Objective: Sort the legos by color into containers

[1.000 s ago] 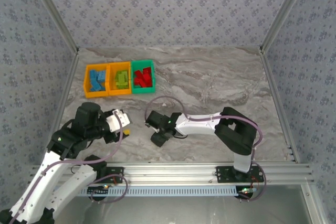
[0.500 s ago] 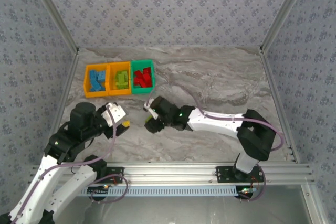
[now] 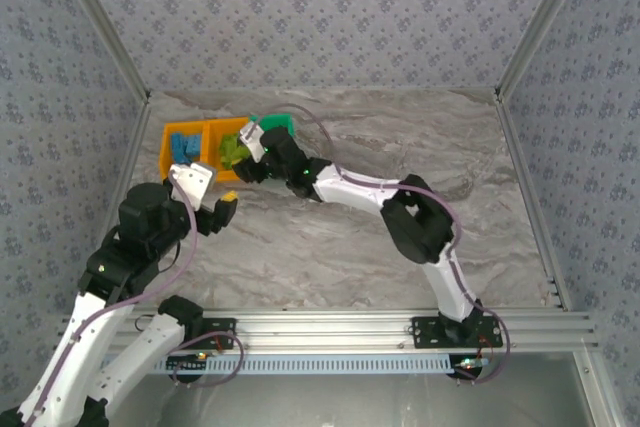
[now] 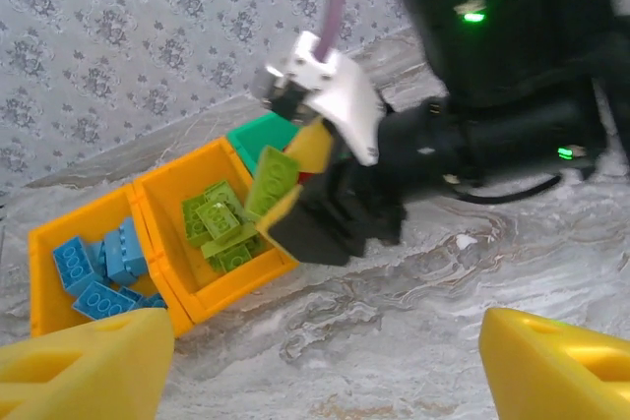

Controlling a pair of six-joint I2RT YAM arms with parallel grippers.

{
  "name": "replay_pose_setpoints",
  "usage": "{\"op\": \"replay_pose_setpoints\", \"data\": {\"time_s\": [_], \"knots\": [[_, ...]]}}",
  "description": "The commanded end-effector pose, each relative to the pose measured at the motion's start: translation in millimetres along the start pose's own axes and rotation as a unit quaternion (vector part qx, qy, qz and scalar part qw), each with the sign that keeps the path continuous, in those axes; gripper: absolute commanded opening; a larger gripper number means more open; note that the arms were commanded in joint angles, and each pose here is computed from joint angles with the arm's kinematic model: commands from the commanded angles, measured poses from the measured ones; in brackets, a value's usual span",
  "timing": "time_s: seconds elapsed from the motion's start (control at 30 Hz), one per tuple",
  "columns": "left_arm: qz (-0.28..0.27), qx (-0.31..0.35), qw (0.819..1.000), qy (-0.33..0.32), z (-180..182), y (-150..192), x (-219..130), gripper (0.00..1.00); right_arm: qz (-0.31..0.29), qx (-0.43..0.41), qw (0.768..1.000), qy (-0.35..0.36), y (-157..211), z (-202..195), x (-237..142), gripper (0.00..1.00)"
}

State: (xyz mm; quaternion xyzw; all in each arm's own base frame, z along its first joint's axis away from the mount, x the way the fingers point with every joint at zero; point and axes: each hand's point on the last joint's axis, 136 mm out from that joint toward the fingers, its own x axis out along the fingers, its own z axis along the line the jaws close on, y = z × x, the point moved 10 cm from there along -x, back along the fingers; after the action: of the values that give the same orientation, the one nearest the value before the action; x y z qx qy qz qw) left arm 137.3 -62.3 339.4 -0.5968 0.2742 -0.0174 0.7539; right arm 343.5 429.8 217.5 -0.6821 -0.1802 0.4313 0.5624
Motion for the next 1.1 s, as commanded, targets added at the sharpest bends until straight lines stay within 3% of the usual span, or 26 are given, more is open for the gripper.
{"op": "replay_pose_setpoints", "data": {"time_s": [0.0,0.17,0.23,0.33,0.47,0.63,0.77,0.93,1.07], "knots": [[0.009,-0.01,1.0,-0.009,2.3,-1.1,-3.4,0.87,0.024,-0.027,0.999,-0.006,0.0,-3.1,25.8,0.55],[0.026,-0.003,1.0,-0.009,2.4,2.7,-2.4,0.97,0.07,-0.046,0.996,0.015,9.6,-10.1,61.8,0.59],[0.028,-0.003,1.0,-0.012,3.0,2.6,-2.9,0.99,0.08,-0.046,0.996,0.013,12.3,-11.0,66.8,0.67],[0.035,-0.01,0.999,-0.021,4.4,4.8,-1.2,0.99,0.085,-0.051,0.995,0.01,11.4,-9.0,62.9,0.78],[0.038,-0.036,0.998,-0.024,4.9,8.0,4.4,0.99,0.074,-0.057,0.996,0.012,5.5,-8.2,46.0,0.79],[0.032,-0.109,0.993,-0.04,8.5,8.1,15.7,0.99,0.05,-0.056,0.997,0.016,-7.5,-7.7,8.2,0.79],[0.015,-0.173,0.983,-0.067,13.5,17.1,35.7,0.99,0.017,-0.04,0.999,0.03,-17.3,-15.1,-44.2,0.8],[0.009,-0.203,0.971,-0.126,22.7,37.0,59.5,0.99,-0.007,-0.001,0.998,0.068,-11.4,-30.8,-116.1,0.84],[0.072,-0.304,0.935,-0.169,31.0,63.2,83.3,0.99,0.04,0.045,0.995,0.08,7.0,-34.3,-149.6,0.84]]}}
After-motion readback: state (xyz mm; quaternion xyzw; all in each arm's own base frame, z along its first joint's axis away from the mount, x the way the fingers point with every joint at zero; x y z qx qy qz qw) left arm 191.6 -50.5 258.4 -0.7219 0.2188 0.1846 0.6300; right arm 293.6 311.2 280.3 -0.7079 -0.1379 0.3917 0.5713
